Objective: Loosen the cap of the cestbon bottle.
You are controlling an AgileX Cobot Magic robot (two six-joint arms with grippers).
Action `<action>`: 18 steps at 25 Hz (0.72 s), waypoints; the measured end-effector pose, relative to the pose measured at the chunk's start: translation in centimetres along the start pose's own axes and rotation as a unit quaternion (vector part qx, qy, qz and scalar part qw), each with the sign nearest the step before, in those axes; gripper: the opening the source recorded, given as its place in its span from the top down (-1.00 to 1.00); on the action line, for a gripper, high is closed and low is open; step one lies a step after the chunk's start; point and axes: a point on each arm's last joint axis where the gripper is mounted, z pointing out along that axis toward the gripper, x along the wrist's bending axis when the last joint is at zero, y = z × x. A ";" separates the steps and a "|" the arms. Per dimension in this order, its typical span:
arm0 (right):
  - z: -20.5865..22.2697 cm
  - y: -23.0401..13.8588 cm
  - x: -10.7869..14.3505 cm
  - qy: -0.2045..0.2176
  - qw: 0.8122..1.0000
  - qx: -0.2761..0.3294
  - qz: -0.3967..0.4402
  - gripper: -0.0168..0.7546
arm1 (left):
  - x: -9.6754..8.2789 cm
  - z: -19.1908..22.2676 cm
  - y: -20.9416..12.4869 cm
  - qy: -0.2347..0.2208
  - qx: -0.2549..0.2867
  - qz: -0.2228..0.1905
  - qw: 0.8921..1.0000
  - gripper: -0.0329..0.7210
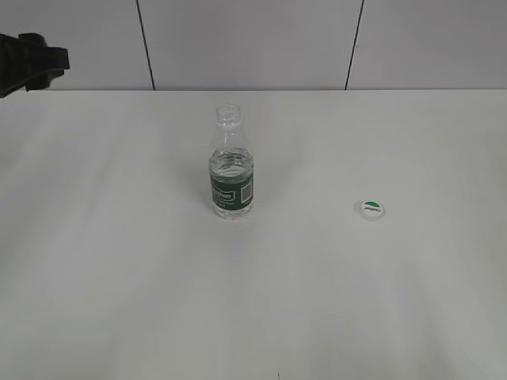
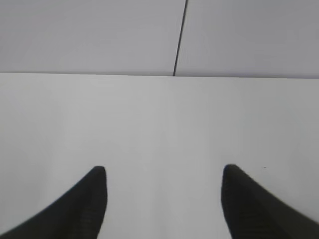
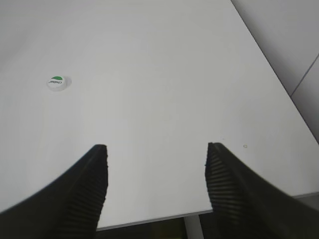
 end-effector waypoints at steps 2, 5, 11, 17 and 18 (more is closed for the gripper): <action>0.0 0.0 0.0 0.000 1.000 0.000 0.000 -0.26 | 0.0 -0.9 0.3 -0.002 -0.008 -0.002 1.000 -0.28; 0.0 0.0 0.0 0.000 1.000 0.000 0.000 -0.26 | 0.4 -2.4 0.7 0.014 -0.018 0.002 1.000 -0.28; 0.0 0.0 0.0 0.000 1.000 0.000 0.000 -0.26 | 1.6 -4.1 -0.1 0.066 0.025 0.018 0.997 -0.28; 0.0 0.0 0.0 0.000 1.000 0.000 0.000 -0.26 | 2.1 -5.5 -1.3 0.086 0.104 0.014 0.991 -0.28; 0.0 0.0 0.0 0.000 1.000 0.000 0.000 -0.26 | 2.1 -5.8 -1.4 0.088 0.115 0.012 0.989 -0.28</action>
